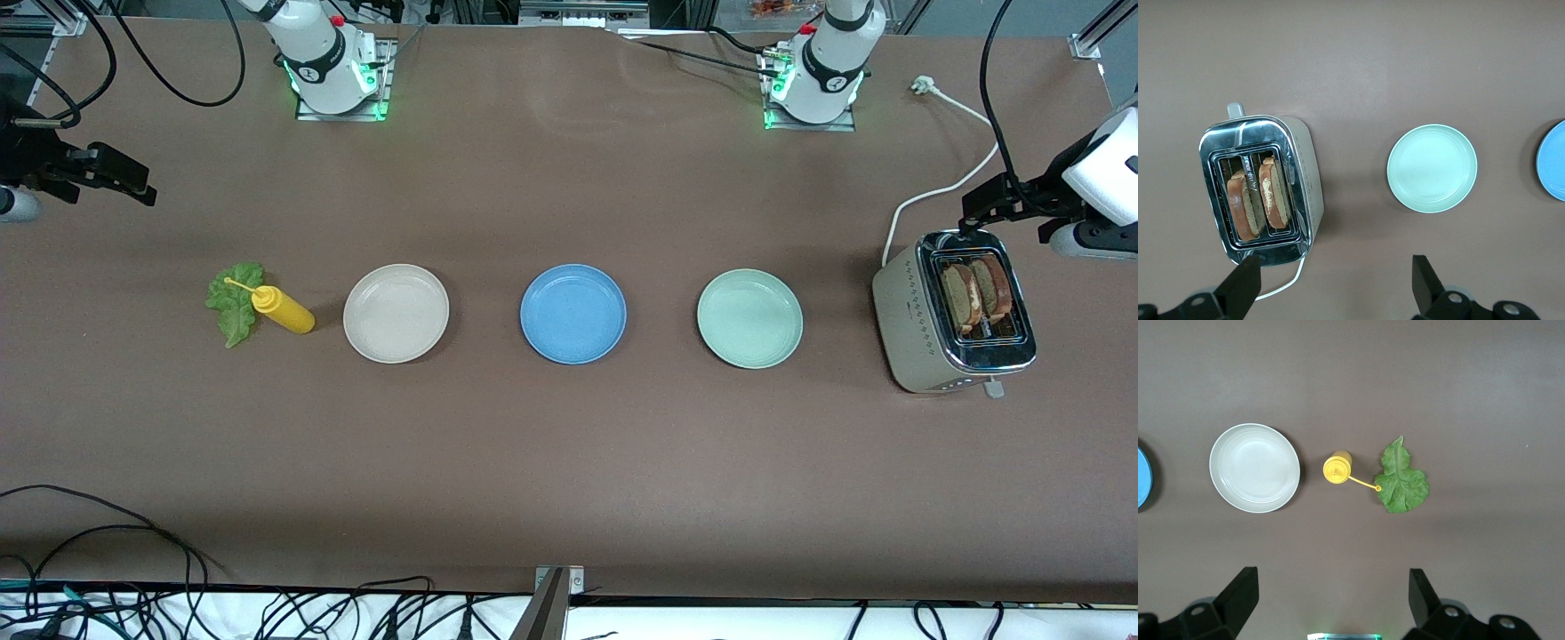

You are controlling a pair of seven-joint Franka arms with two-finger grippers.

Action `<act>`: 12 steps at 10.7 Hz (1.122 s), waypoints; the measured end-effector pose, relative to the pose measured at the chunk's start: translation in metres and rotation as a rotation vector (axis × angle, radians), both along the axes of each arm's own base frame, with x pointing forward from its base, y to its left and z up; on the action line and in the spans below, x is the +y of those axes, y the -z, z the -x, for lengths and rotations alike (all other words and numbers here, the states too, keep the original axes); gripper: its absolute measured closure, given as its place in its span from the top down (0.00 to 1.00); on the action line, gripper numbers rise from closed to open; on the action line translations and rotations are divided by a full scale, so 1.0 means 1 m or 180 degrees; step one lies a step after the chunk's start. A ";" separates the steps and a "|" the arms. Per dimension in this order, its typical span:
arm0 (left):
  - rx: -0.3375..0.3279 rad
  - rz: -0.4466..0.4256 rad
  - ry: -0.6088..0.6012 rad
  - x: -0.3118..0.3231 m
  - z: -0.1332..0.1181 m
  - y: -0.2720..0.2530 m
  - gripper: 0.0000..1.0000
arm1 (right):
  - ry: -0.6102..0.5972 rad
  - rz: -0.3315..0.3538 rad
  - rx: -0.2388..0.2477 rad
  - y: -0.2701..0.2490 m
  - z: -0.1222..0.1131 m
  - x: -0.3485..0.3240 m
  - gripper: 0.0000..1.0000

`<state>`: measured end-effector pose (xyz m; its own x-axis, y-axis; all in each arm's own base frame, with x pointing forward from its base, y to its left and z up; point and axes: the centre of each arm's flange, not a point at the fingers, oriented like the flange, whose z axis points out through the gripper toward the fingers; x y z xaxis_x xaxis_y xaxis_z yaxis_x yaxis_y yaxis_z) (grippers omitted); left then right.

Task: Make sandwich in blue plate with both arms
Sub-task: 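Move the left gripper toward the silver toaster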

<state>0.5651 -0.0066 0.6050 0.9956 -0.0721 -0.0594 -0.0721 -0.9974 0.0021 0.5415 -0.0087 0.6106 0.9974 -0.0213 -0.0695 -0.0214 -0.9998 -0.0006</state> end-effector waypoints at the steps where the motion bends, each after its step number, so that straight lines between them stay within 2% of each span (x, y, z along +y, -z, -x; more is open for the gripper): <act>1: 0.0000 0.0000 0.0000 0.000 0.000 0.000 1.00 | 0.0000 0.0000 0.0000 0.000 0.000 0.000 1.00; 10: -0.0045 0.0000 0.0000 0.000 -0.003 -0.001 1.00 | 0.0019 0.0016 -0.0036 -0.004 -0.001 -0.004 1.00; 12: -0.0015 -0.0001 -0.0002 0.000 -0.005 0.005 0.97 | 0.0021 0.0016 -0.0036 -0.004 -0.001 -0.004 1.00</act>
